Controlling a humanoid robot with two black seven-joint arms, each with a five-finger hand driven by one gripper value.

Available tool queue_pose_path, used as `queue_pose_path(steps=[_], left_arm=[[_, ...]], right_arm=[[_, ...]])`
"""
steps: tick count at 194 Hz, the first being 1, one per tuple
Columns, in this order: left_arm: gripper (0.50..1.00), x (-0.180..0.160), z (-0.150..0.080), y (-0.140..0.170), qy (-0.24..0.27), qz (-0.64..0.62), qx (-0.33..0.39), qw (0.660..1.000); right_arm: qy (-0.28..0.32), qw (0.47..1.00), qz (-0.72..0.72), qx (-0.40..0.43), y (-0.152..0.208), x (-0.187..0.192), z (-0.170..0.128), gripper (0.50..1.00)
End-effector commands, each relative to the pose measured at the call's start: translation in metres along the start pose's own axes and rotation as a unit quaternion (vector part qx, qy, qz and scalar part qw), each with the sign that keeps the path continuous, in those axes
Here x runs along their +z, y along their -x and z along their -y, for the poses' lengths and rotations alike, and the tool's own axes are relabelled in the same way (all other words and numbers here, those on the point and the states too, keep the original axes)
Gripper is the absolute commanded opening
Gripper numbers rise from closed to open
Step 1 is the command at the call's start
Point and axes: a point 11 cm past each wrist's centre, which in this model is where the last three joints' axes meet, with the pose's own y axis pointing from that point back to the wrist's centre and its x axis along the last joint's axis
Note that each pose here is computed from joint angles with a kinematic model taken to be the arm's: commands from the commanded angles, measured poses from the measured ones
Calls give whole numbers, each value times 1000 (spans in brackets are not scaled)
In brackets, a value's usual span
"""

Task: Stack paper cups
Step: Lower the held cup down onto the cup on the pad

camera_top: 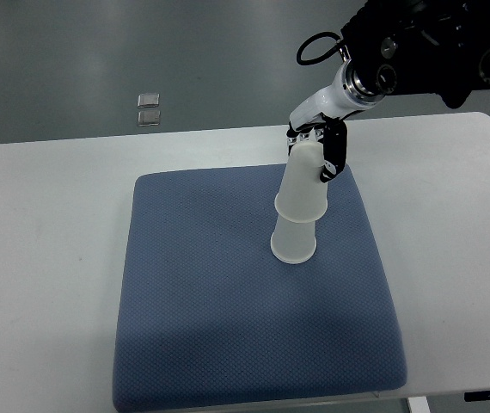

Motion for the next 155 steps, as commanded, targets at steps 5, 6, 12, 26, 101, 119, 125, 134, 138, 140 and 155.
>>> queue_pose_path(steps=[5,6,12,26,101,119,125,134,138,140,155], left_arm=[[1000,0,0,0,0,0,1,1000],[1000,0,0,0,0,0,0,1000],[1000,-1,0,0,0,-1,0,1000],[1000,0,0,0,0,-1,1,1000],[1000,0,0,0,0,0,1,1000],[1000,-1,0,-1,-1,-1,2,1000],[1000,0,0,-1,0,0,2,1000],[1000,0,0,-1,0,0,2,1000],[1000,0,0,-1,0,0,2,1000],[1000,0,0,-1,0,0,2,1000],[1000,0,0,-1,0,0,2,1000]], right_arm=[[0,1000,0,0,0,0,0,646],[0,1000,1,-1,1,0,1,648],[0,1000,1,-1,1,1,1,648],[-1,1000,3,-3,3,1,3,650],[-2,1000,6,-4,8,2,10,678],[-2,1000,9,-3,9,3,11,684],[-2,1000,8,-3,9,3,12,690],[-3,1000,8,-3,9,3,12,703],[-3,1000,8,-4,10,3,13,711],[-3,1000,8,-5,10,3,13,713],[-3,1000,11,-6,13,4,16,723]])
